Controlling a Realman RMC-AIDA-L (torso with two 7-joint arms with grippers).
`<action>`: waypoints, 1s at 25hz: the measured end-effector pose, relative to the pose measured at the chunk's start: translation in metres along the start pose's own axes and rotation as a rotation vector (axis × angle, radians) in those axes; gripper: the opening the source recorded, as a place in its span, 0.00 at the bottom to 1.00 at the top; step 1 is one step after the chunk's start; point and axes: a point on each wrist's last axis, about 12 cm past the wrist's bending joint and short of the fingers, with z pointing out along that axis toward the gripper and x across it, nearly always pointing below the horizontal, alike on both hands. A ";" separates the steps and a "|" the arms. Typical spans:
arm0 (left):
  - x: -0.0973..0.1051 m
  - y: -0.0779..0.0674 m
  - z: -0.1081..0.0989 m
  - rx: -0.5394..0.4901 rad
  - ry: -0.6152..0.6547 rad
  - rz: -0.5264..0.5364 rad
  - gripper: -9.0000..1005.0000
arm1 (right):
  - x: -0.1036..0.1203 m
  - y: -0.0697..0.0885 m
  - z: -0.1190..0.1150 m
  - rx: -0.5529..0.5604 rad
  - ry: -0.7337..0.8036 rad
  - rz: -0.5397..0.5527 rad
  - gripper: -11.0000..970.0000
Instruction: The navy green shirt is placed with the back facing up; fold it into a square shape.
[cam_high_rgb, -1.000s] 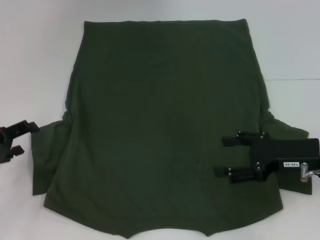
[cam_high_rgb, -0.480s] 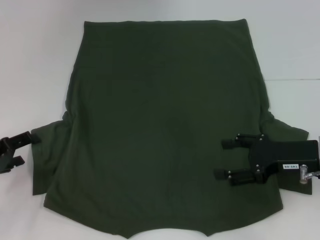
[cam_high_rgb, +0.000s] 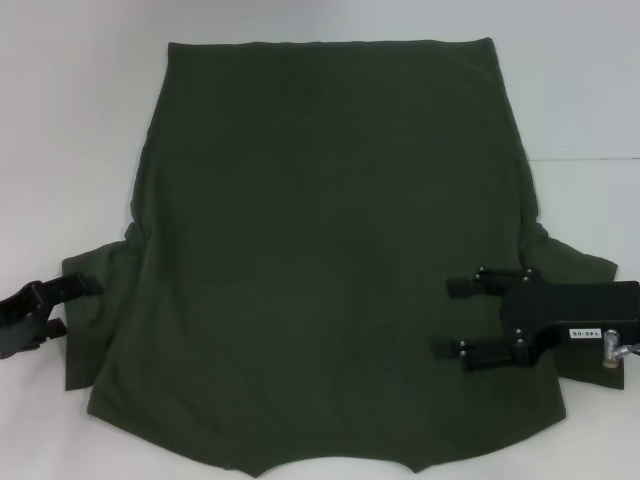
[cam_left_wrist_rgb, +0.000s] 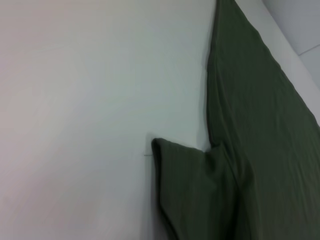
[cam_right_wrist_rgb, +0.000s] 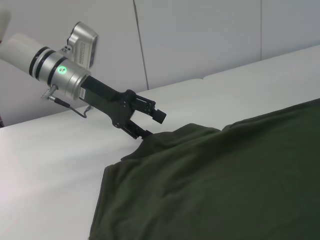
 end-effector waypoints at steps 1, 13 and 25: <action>0.000 0.000 0.001 -0.002 0.002 0.003 0.93 | 0.000 0.000 0.000 0.001 0.000 0.000 0.97; 0.003 -0.007 0.013 -0.007 0.038 0.017 0.91 | 0.000 0.000 -0.001 0.002 0.000 0.001 0.97; 0.004 -0.012 0.019 -0.010 0.060 0.040 0.83 | 0.001 0.000 -0.001 0.004 -0.001 -0.005 0.97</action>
